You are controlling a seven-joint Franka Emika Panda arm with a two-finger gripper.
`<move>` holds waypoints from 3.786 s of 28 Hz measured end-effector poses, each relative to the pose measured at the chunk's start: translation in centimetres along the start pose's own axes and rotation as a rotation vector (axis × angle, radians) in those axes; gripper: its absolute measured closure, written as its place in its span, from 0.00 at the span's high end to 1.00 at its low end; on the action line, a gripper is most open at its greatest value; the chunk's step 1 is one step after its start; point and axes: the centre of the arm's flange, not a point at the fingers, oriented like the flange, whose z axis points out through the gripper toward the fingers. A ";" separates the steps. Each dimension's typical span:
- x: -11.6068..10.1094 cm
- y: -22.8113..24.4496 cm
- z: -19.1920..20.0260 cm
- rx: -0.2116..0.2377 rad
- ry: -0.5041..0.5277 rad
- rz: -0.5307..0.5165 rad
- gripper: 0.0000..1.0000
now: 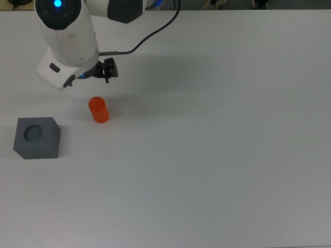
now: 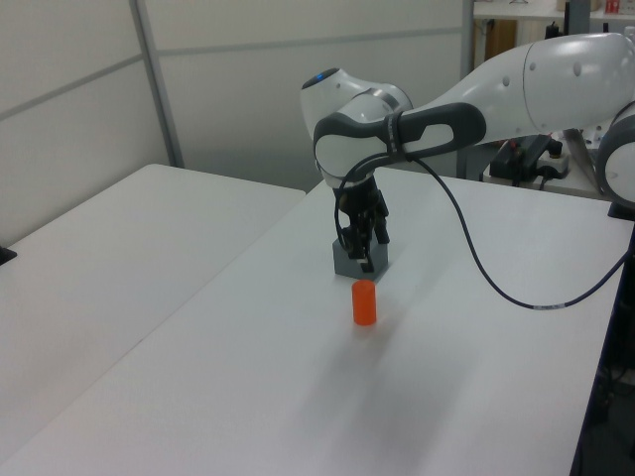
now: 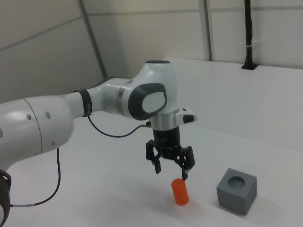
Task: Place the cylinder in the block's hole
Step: 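Lower the open gripper down around the orange cylinder, then close the gripper on the orange cylinder and lift it up, then carry the held cylinder over the hole in the grey cube, then lower the cylinder into the cube's hole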
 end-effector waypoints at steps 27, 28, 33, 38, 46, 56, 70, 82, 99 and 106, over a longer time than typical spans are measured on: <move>4.3 -2.0 7.6 -0.031 -0.047 -0.062 0.98; 4.3 -2.0 7.6 -0.033 -0.048 -0.063 0.98; 4.3 -2.0 7.6 -0.034 -0.048 -0.063 0.85; 4.3 -2.0 7.6 -0.034 -0.048 -0.072 0.61; 4.4 -1.9 7.2 -0.036 -0.039 -0.082 0.50; 4.4 0.4 0.9 -0.054 0.085 -0.036 0.50; -0.6 13.5 -4.0 0.075 0.302 0.256 0.50; 0.0 15.6 -2.7 0.073 0.352 0.303 0.50; 0.5 15.6 0.6 0.079 0.294 0.303 0.50; 0.6 15.6 0.8 0.080 0.291 0.303 0.50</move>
